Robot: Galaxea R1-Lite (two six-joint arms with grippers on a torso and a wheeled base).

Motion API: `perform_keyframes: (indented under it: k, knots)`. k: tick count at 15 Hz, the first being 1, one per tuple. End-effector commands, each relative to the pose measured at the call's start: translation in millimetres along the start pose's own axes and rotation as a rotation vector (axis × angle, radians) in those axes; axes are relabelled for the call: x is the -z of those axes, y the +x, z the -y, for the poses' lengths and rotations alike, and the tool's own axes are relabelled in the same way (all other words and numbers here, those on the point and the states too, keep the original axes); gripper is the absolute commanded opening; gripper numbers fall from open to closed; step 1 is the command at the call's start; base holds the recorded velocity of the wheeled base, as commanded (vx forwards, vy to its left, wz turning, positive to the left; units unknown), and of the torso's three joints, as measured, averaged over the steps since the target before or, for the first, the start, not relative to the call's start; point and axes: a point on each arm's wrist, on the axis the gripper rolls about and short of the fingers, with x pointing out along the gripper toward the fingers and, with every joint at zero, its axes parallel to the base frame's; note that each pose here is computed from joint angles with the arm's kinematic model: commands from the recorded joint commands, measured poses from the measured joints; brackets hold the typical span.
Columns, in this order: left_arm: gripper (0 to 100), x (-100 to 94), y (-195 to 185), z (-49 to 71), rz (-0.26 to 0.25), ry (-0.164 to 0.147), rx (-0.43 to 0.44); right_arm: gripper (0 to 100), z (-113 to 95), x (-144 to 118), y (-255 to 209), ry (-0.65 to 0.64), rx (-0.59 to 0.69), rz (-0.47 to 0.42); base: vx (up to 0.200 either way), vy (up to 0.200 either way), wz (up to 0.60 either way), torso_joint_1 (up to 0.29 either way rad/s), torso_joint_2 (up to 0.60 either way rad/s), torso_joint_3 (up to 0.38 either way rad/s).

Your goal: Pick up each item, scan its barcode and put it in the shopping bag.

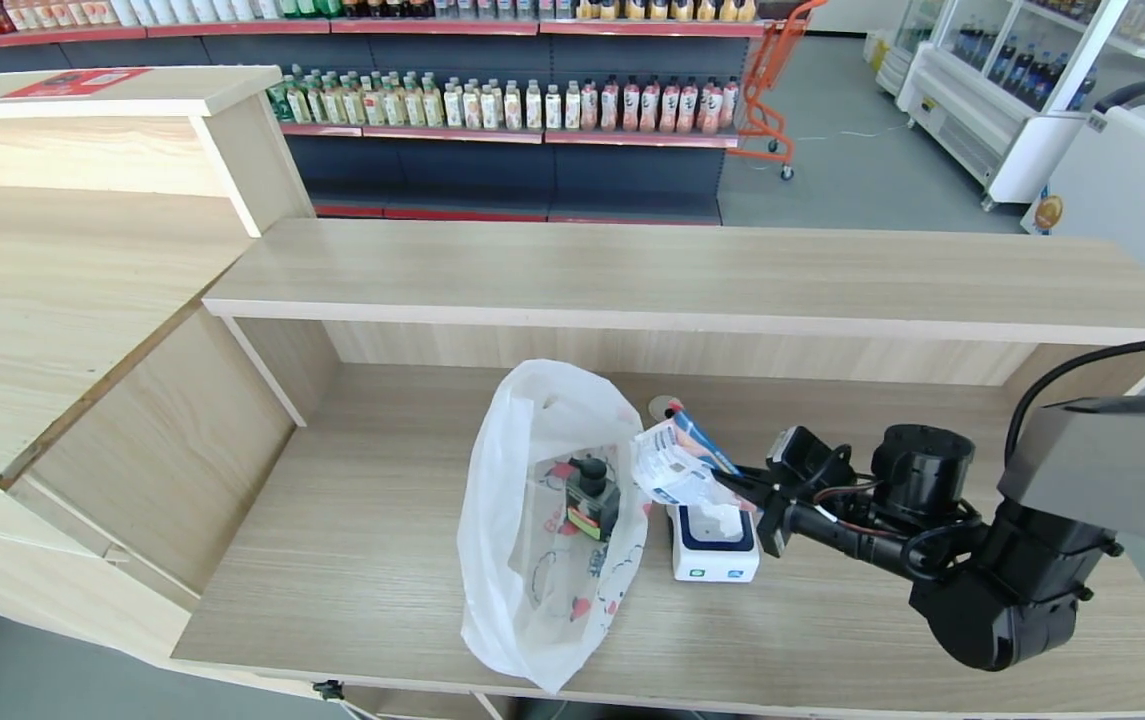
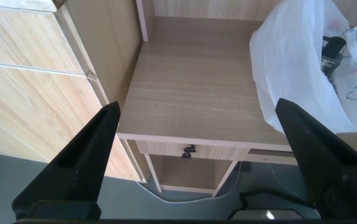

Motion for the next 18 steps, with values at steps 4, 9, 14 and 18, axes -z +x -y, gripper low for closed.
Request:
perform_keyframes:
  k: [4,9,14,18]
  knots:
    - [100,0.0,0.0,0.0,0.000,0.000,0.000,0,2.8,8.1,0.3,-0.004,0.009,-0.014,0.000,0.000,0.00,0.000,0.00,0.000]
    - [100,0.0,0.0,0.0,0.000,0.000,0.000,0,6.5,-4.4,-7.9,-0.017,0.025,0.002,0.000,0.000,0.00,0.000,0.00,0.000]
    - [100,0.0,0.0,0.0,0.000,-0.002,0.000,0,4.8,-0.4,-16.9,-0.024,0.027,-0.026,0.000,0.000,0.00,0.000,0.00,0.000]
    - [100,0.0,0.0,0.0,0.000,0.000,-0.002,0,4.1,0.4,-17.2,-0.035,0.026,-0.030,0.000,0.000,0.00,0.000,0.00,0.000]
